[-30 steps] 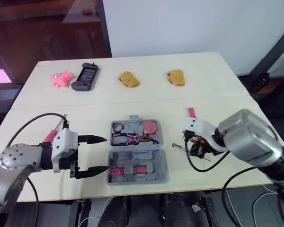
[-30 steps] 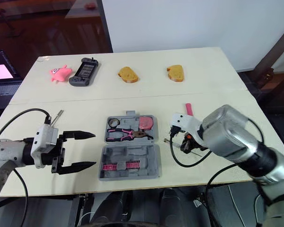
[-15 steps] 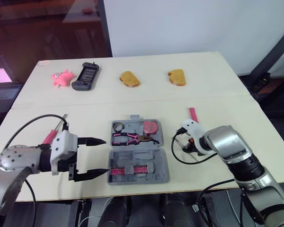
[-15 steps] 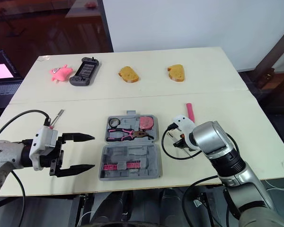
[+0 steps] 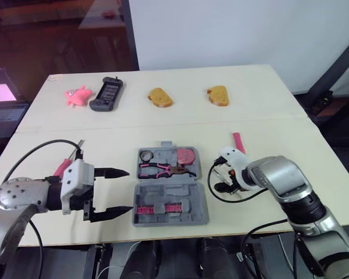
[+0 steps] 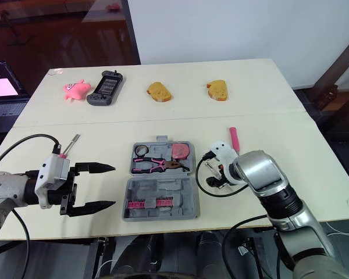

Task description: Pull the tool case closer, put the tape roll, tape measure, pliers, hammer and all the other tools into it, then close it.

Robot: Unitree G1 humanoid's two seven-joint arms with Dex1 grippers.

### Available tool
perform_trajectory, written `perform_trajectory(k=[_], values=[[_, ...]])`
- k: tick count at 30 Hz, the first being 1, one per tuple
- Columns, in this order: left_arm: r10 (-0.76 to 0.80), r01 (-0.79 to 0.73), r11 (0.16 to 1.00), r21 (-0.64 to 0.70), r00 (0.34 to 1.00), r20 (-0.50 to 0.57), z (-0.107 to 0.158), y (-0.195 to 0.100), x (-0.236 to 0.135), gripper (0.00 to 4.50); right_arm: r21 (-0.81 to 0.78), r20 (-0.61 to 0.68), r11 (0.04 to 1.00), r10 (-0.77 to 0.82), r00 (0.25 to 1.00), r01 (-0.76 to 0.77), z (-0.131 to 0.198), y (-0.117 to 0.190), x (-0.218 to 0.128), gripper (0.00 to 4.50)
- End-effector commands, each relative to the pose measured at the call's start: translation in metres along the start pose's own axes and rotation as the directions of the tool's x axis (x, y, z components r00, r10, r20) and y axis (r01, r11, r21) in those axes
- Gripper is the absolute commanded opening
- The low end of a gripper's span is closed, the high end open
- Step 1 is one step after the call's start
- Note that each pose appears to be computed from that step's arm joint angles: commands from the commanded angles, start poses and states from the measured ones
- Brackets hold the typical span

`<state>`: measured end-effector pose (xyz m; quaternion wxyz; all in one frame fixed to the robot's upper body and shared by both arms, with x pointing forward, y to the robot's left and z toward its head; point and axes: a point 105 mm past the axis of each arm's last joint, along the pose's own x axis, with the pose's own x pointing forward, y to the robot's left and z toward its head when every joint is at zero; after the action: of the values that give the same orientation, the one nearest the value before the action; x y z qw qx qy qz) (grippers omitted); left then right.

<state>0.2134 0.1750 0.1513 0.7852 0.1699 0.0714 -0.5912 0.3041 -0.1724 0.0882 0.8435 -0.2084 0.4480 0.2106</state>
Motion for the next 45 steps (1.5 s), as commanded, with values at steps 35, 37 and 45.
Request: perform_trajectory(k=[35, 37, 45], values=[[0.029, -0.029, 0.999, 0.036, 1.0, 0.007, 0.005, 0.003, -0.006, 4.5, -0.022, 0.177, 0.997, 0.077, 0.981, -0.074, -0.025, 0.006, 0.024, 2.56], [0.029, -0.029, 0.999, 0.036, 1.0, 0.007, 0.005, 0.002, -0.006, 4.5, -0.01, 0.167, 0.997, 0.083, 0.983, -0.082, -0.026, 0.006, 0.026, 1.51], [0.036, -0.036, 0.999, 0.033, 0.999, 0.005, 0.004, 0.002, -0.008, 4.5, -0.021, 0.164, 0.996, 0.088, 0.983, -0.086, -0.022, 0.007, 0.022, 0.02]])
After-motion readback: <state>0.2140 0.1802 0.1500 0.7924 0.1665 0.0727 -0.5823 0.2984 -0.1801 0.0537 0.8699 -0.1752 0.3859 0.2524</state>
